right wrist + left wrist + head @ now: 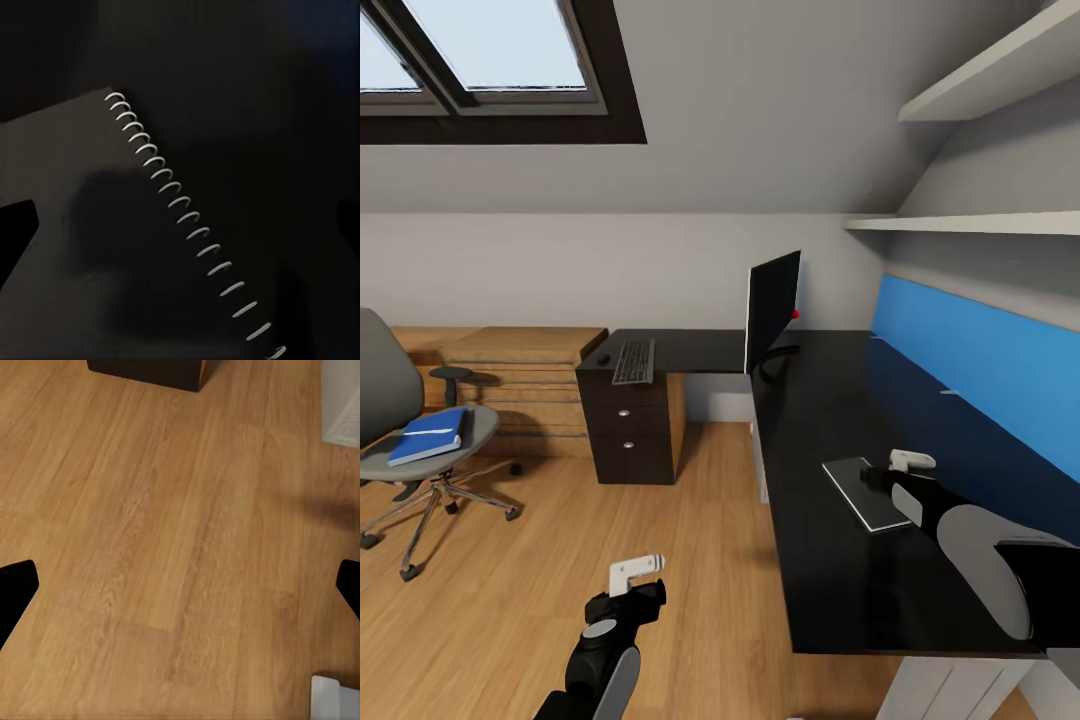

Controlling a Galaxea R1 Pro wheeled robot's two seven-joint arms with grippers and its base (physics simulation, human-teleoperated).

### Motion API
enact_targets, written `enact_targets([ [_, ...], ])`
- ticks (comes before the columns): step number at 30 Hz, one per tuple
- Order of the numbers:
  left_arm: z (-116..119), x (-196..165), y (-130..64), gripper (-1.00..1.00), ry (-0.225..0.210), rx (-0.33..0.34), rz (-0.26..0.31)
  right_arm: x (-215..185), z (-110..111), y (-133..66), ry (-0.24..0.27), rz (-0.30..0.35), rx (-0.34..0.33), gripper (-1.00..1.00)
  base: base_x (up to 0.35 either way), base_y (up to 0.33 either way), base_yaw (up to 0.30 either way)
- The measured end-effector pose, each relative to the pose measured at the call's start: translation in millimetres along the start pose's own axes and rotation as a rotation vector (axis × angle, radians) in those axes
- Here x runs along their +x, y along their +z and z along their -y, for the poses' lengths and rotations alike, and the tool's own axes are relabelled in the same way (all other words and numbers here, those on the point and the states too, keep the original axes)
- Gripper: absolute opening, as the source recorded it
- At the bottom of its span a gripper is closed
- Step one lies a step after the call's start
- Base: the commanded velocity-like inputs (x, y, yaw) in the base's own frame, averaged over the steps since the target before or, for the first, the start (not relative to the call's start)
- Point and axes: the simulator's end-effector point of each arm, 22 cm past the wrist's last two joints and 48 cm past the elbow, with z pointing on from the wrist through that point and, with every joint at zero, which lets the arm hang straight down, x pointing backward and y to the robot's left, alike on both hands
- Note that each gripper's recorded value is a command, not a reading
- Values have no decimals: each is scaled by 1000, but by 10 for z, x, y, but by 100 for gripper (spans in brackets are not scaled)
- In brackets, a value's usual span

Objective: In the bedroom, organize the workspace by keeping the computer under the desk, ensuring the monitor is on the desk, placing the keyboard on the desk next to the monitor, placing the mouse on the desk next to the keyboard, moving the folder from the swivel chair onto the desk next to the mouse, stacking the notebook on top of the folder with the pen on top of the notebook, and positioning the swivel chair next to the desk.

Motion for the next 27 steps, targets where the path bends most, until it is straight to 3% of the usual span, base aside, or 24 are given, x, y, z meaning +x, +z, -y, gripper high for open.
enact_targets([
  [9, 4, 149, 47, 100, 16, -6, -31, -127, 10, -5, 3, 58, 3, 100, 157, 0, 0],
  [15, 4, 252, 76, 100, 26, -11, -52, -113, 20, -4, 2, 63, 5, 100, 83, 0, 0],
  [27, 7, 279, 81, 100, 30, -11, -57, -97, 7, -6, -3, 62, 1, 100, 279, 0, 0],
])
